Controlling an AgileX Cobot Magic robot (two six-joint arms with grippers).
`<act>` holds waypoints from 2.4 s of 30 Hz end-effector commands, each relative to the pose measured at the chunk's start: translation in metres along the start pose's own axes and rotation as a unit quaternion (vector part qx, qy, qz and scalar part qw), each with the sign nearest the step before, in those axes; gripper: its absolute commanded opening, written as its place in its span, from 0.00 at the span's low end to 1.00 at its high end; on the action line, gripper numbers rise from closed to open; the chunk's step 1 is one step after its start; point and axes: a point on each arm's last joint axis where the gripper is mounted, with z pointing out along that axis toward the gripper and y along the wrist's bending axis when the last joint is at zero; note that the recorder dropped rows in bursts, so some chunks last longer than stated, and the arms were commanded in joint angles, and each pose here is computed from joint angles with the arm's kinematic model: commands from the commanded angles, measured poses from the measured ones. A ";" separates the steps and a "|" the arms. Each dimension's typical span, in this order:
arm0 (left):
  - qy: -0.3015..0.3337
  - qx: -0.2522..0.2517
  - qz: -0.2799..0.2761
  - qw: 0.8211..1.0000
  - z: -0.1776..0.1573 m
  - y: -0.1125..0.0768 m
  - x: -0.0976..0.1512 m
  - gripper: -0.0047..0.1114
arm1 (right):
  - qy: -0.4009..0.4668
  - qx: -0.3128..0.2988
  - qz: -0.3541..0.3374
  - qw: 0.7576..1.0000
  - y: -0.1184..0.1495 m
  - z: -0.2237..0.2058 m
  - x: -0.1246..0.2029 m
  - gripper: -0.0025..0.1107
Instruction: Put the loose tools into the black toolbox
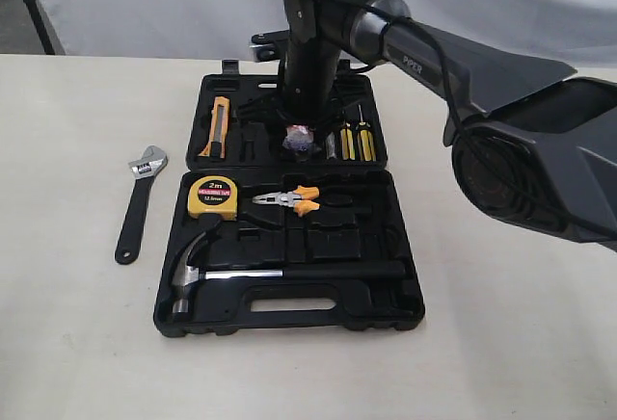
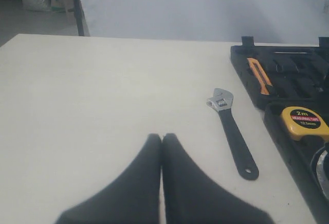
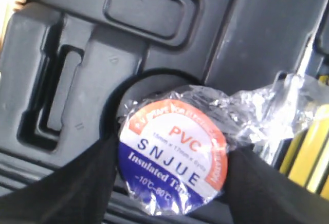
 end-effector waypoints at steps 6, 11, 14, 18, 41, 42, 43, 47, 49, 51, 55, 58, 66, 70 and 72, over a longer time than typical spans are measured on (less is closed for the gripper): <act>-0.003 0.007 -0.011 1.000 -0.001 0.000 0.002 0.05 | 0.007 -0.013 0.024 1.000 0.000 0.011 0.001 0.48; -0.003 0.007 -0.011 1.000 -0.001 0.000 0.002 0.05 | 0.002 -0.026 0.029 0.999 0.002 0.002 0.000 0.66; -0.003 0.007 -0.011 1.000 -0.001 0.000 0.002 0.05 | -0.016 -0.020 0.026 0.999 0.000 -0.015 -0.004 0.66; -0.003 0.007 -0.011 1.000 -0.001 0.000 0.002 0.05 | -0.049 0.023 0.006 0.999 -0.009 -0.039 -0.010 0.59; -0.003 0.007 -0.011 1.000 -0.001 0.000 0.002 0.05 | -0.026 0.015 -0.011 0.999 -0.005 -0.015 -0.006 0.02; -0.003 0.007 -0.011 1.000 -0.001 0.000 0.002 0.05 | -0.034 0.014 -0.012 0.999 -0.005 -0.019 -0.007 0.02; -0.003 0.007 -0.011 1.000 -0.001 0.000 0.002 0.05 | -0.038 0.015 -0.012 0.999 -0.005 -0.021 -0.008 0.02; -0.003 0.007 -0.011 1.000 -0.001 0.000 0.002 0.05 | -0.054 0.039 -0.022 0.998 -0.010 -0.023 -0.011 0.02; -0.003 0.007 -0.011 1.000 -0.001 0.000 0.002 0.05 | -0.054 0.049 -0.026 0.997 -0.012 -0.021 -0.011 0.02; -0.003 0.007 -0.011 1.000 -0.001 0.000 0.002 0.05 | -0.050 0.053 -0.025 0.997 -0.013 -0.016 -0.010 0.02; -0.003 0.007 -0.011 1.000 -0.001 0.000 0.002 0.05 | -0.042 0.052 -0.017 0.998 -0.012 -0.006 -0.008 0.02; -0.003 0.007 -0.011 1.000 -0.001 0.000 0.002 0.05 | -0.039 0.044 -0.006 0.998 -0.010 0.001 -0.008 0.02; -0.003 0.007 -0.011 1.000 -0.001 0.000 0.002 0.05 | -0.044 0.030 0.001 0.999 -0.008 -0.003 -0.009 0.02; -0.003 0.007 -0.011 1.000 -0.001 0.000 0.002 0.05 | -0.064 0.034 -0.002 0.997 -0.009 -0.022 -0.012 0.02; -0.003 0.007 -0.011 1.000 -0.001 0.000 0.002 0.05 | -0.069 0.033 -0.001 0.997 -0.009 -0.028 -0.013 0.02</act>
